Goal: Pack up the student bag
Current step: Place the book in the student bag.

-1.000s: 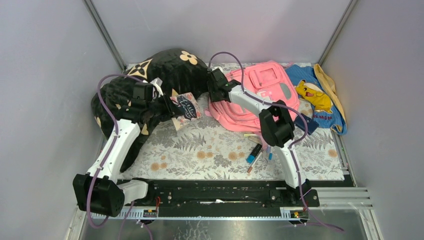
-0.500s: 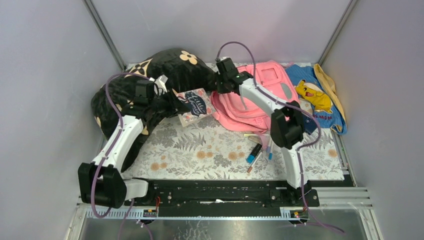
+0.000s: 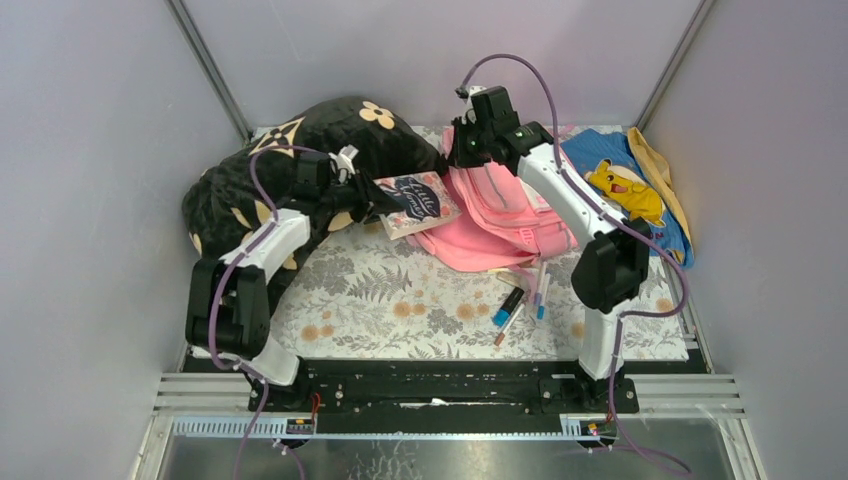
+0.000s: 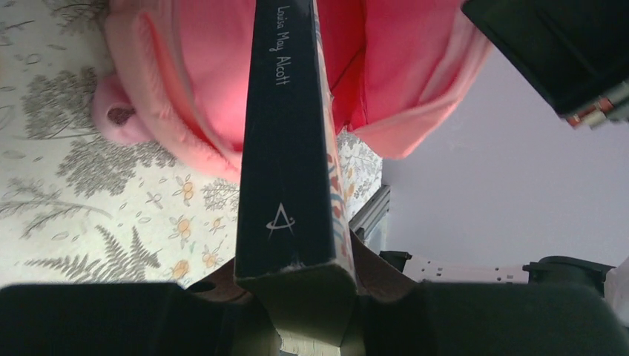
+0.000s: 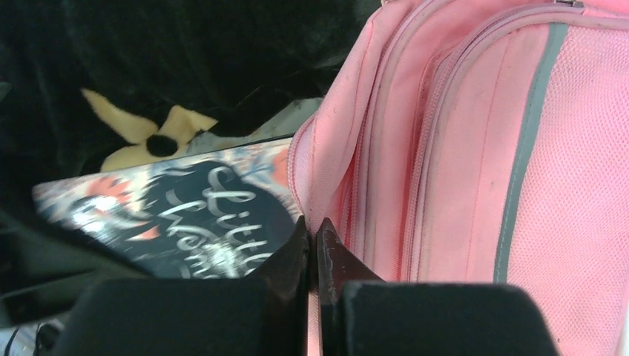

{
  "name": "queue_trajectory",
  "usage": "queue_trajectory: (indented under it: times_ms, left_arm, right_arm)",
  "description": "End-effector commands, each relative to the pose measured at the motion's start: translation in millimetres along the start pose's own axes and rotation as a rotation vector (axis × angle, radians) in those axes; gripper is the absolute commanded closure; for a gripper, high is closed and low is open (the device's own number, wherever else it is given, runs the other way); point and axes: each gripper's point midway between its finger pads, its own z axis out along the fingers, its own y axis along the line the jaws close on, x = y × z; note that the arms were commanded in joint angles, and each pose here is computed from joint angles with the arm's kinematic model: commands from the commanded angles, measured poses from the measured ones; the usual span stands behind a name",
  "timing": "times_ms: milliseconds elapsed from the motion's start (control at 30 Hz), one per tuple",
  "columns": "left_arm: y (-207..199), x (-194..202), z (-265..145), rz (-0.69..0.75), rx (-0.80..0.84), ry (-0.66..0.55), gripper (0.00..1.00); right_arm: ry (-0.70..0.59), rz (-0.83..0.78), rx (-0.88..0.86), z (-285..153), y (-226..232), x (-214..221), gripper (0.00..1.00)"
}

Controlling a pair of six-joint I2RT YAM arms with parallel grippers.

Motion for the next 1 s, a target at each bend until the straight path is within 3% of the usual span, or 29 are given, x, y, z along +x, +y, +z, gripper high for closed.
queue_trajectory:
  times_ms: [0,400,700,733,767,833,900,967]
  left_arm:
    - [-58,-19,22,0.119,0.213,-0.002,1.00]
    - [-75,-10,137,-0.030,0.328,0.017,1.00]
    - [-39,-6,209,-0.060,0.218,-0.034,1.00]
    - [-35,-2,213,-0.070,0.210,-0.014,0.94]
    - [-32,2,216,-0.075,0.204,0.006,0.74]
    - [-26,7,216,-0.067,0.185,0.023,0.49]
    - [-25,7,209,-0.035,0.146,0.013,0.31]
    - [-23,10,203,-0.021,0.082,0.033,0.19]
  right_arm:
    - [-0.170,-0.039,-0.198,-54,43,-48,1.00]
    - [-0.103,0.028,-0.331,-54,52,-42,1.00]
    - [-0.077,0.068,-0.357,-42,55,-37,1.00]
    - [-0.073,0.071,-0.344,-40,52,-37,1.00]
    - [-0.067,0.073,-0.331,-39,51,-35,1.00]
    - [-0.063,0.079,-0.315,-37,47,-34,1.00]
    - [-0.062,0.085,-0.304,-36,44,-32,1.00]
    - [-0.056,0.087,-0.302,-35,42,-28,1.00]
